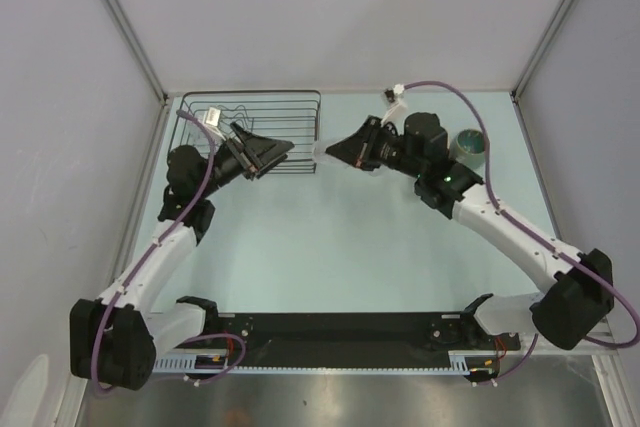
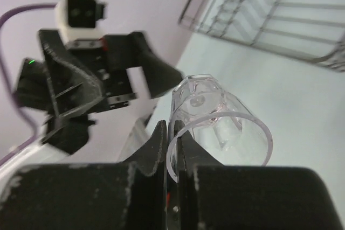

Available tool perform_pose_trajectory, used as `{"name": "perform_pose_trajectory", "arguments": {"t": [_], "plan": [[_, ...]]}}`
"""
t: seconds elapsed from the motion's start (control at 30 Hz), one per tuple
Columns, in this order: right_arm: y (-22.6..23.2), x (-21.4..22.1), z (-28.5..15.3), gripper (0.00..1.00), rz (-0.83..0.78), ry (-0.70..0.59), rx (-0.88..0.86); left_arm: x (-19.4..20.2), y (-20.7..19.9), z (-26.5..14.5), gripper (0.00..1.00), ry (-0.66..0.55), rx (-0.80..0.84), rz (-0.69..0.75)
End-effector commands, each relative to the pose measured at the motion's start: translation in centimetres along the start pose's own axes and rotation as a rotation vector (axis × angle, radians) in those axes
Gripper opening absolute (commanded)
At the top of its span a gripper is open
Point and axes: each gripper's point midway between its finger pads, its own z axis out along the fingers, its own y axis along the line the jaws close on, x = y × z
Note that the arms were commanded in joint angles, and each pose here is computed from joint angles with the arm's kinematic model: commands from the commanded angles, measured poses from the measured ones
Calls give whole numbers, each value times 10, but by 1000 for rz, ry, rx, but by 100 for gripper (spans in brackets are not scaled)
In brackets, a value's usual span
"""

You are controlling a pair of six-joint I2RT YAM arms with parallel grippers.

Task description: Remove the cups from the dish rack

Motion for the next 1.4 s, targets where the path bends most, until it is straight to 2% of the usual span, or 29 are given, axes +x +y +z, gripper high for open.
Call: {"name": "perform_pose_trajectory", "arguments": {"t": [0.0,0.07,0.1,0.13,0.2,0.23,0.3,0.33,0.37,0.43,0.5,0.53,0.6,0.97,1.37], "plan": [[-21,-66,-40,0,-186,-160,294,-23,44,-14,100,-64,-334,119],[-30,-79,-51,0,-251,-149,416,-25,61,-18,100,-65,-417,121],[-52,-86,-50,0,-261,-158,531,-25,66,-19,100,-66,-439,115],[-50,-96,-57,0,-285,-141,588,-22,73,-21,100,-57,-464,98],[-75,-107,-62,0,-288,-129,737,-15,87,-22,100,-37,-491,68],[-107,-93,-57,0,-261,-29,848,-11,93,-24,100,-29,-512,45],[-108,-117,-59,0,-240,-59,919,-7,105,-30,100,-40,-559,29],[-131,-106,-53,0,-226,10,989,-7,107,-32,100,-52,-569,22],[-123,-119,-50,0,-223,-23,984,-4,112,-36,100,-56,-580,18],[-144,-116,-43,0,-222,11,1053,-5,109,-38,100,-71,-577,34],[-141,-129,-38,0,-220,-17,1062,-6,108,-40,100,-76,-582,47],[-157,-121,-32,0,-218,29,1097,-4,110,-41,100,-68,-592,45],[-155,-132,-26,0,-224,15,1096,-5,111,-41,100,-62,-603,46],[-207,-104,-10,0,-190,128,1178,6,129,-46,99,-10,-661,31],[-248,-77,17,0,-160,213,1154,6,145,-40,99,37,-696,39]]}}
